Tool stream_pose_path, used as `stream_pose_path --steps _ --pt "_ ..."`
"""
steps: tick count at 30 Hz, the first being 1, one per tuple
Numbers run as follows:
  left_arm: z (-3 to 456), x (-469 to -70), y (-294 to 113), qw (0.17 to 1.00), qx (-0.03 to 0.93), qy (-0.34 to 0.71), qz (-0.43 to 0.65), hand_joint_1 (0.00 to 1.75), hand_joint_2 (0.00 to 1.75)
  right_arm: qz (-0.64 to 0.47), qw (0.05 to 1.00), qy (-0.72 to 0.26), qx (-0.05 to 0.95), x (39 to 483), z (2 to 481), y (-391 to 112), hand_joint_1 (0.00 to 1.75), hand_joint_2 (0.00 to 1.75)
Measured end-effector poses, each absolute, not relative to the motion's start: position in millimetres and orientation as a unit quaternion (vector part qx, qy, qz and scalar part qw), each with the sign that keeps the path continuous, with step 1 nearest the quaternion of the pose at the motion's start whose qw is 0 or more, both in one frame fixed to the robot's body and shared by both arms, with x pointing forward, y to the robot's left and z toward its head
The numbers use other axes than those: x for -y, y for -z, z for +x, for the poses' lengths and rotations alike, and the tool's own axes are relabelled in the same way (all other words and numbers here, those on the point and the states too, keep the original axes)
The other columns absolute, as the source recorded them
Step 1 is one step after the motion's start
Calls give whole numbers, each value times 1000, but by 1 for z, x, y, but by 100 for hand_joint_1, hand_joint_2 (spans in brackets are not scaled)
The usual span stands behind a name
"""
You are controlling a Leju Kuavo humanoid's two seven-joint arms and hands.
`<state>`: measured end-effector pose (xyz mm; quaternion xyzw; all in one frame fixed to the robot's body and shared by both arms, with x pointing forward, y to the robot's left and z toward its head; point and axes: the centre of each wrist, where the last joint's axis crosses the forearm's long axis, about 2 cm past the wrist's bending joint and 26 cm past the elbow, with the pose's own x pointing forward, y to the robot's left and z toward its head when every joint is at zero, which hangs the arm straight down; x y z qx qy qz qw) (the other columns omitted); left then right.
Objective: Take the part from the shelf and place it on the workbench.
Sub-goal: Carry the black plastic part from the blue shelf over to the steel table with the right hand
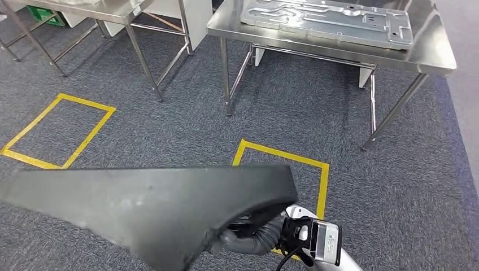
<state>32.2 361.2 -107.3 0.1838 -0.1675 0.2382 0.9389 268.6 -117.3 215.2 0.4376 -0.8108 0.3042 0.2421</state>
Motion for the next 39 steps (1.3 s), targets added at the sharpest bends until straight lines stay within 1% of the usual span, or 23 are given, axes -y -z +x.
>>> stream_pose_path --steps 12,25,39 --pt "36 -350 108 944 167 -229 169 0 175 434 252 -301 811 121 272 -212 161 175" --pt "37 -351 108 943 187 -228 157 0 175 429 256 -303 812 127 270 -204 161 175" --pt "34 -356 108 944 174 -229 159 0 175 411 248 -304 823 127 271 -205 161 175"
